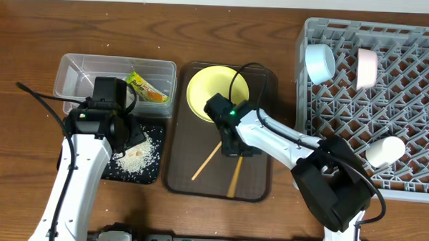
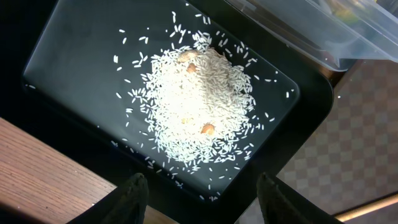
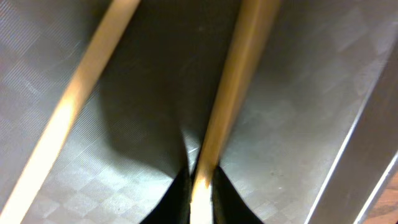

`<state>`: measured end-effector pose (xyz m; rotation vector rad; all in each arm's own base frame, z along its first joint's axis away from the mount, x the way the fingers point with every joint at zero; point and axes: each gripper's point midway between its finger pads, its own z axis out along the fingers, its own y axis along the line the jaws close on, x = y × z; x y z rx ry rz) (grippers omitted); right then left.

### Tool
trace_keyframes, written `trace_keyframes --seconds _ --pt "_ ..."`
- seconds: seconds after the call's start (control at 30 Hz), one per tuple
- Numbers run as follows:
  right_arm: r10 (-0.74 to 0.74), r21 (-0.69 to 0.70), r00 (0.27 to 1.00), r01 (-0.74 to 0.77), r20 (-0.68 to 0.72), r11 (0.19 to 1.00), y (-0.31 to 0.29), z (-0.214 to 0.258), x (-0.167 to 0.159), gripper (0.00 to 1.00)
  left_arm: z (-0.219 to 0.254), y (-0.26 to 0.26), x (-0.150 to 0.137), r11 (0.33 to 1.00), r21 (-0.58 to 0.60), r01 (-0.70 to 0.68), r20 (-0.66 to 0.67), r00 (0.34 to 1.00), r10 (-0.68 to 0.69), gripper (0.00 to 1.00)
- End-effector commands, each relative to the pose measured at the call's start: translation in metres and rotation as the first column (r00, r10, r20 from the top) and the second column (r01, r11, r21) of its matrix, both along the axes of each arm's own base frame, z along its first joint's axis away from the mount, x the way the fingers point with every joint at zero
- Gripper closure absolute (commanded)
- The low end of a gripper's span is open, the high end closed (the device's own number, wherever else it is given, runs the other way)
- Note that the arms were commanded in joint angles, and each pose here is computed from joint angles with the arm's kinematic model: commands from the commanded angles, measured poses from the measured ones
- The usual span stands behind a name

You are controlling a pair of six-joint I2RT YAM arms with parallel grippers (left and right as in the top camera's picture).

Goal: Sort waste into correct bins and load items into the dishwasher rack
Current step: 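Carry the chopstick to the rack and drop it in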

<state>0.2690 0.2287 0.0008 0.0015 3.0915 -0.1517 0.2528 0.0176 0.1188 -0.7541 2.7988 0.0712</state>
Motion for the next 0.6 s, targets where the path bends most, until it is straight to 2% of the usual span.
trace_keyframes --seconds 0.0,0.3,0.57 --pt "-0.027 -0.034 1.000 0.026 -0.006 0.999 -0.011 -0.006 0.002 0.97 0.004 0.002 0.002 1.000 0.002 -0.019 0.014 1.000 0.019 0.41" --pt "-0.006 0.034 0.997 0.003 0.073 0.999 -0.029 0.033 0.030 0.99 0.004 0.002 0.002 1.000 0.002 -0.019 0.013 1.000 0.019 0.41" --pt "0.122 0.100 0.948 -0.158 0.294 0.982 -0.079 0.132 0.063 0.99 0.004 0.002 0.002 1.000 0.002 -0.019 0.013 1.000 0.019 0.41"
